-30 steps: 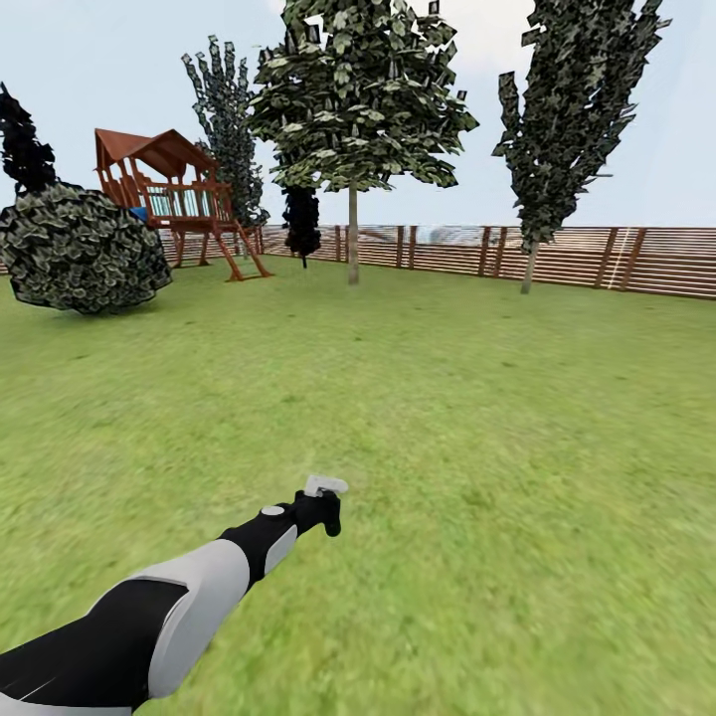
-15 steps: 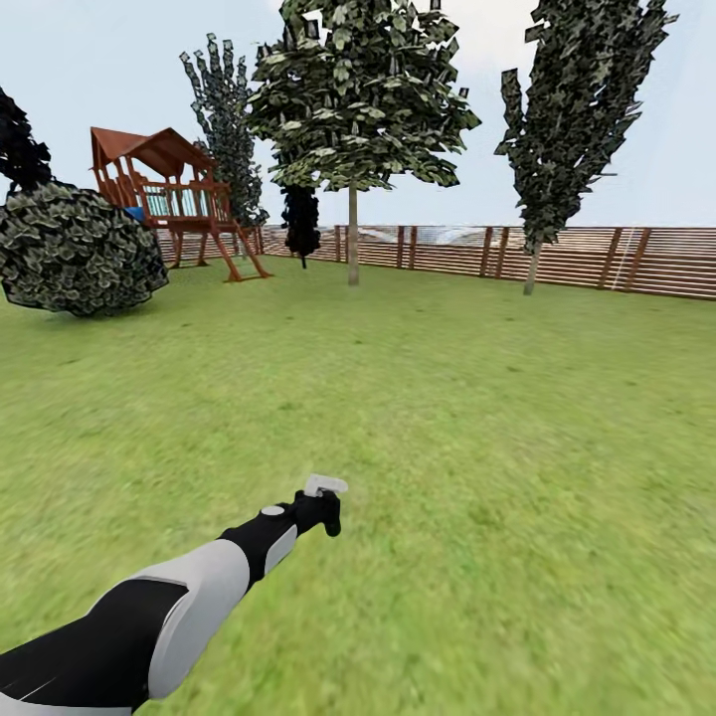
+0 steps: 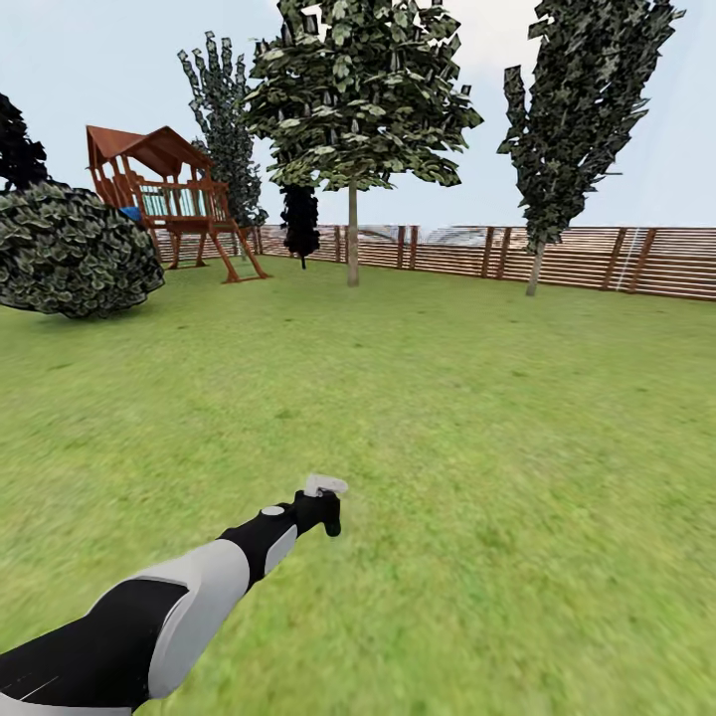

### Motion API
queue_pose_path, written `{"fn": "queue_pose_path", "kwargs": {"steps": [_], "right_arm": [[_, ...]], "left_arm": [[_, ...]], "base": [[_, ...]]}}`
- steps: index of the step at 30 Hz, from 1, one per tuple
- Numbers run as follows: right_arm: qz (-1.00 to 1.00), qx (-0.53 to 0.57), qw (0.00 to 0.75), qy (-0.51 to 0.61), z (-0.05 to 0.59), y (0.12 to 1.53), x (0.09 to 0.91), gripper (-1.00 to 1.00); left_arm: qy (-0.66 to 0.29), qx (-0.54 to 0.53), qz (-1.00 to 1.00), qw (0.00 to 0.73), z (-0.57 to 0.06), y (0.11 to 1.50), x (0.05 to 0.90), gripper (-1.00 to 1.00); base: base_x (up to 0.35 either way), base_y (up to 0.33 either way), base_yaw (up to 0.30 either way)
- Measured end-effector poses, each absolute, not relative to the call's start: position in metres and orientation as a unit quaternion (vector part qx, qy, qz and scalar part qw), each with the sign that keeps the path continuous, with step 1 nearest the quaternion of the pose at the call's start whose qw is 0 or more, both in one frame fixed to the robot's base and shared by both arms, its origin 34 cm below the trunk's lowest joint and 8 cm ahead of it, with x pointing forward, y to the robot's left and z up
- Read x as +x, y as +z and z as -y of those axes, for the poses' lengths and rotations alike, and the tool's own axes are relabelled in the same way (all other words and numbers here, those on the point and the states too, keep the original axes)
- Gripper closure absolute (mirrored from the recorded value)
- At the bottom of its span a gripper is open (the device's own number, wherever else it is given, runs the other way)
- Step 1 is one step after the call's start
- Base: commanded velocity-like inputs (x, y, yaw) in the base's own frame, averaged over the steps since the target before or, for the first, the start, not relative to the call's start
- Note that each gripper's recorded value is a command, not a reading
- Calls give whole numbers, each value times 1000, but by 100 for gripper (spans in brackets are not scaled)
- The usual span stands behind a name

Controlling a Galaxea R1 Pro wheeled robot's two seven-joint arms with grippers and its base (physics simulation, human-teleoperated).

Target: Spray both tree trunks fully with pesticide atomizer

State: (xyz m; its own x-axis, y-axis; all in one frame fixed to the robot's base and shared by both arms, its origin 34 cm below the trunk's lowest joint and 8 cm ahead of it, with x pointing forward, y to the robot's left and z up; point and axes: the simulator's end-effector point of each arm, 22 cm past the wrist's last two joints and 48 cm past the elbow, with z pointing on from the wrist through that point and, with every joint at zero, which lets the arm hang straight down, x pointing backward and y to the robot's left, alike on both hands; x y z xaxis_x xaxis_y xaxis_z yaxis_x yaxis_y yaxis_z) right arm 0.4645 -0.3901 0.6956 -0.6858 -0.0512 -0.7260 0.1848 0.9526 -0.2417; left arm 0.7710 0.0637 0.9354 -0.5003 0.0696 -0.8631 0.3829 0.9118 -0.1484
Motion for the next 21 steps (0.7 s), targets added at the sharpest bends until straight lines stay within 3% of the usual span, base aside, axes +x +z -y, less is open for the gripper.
{"fn": "queue_pose_path", "kwargs": {"steps": [21], "right_arm": [[-905,37,396,-150,390,696,465,-100]], "left_arm": [[-162,133,-851,482,-64,935,771,100]], "base": [[350,0,0]]}}
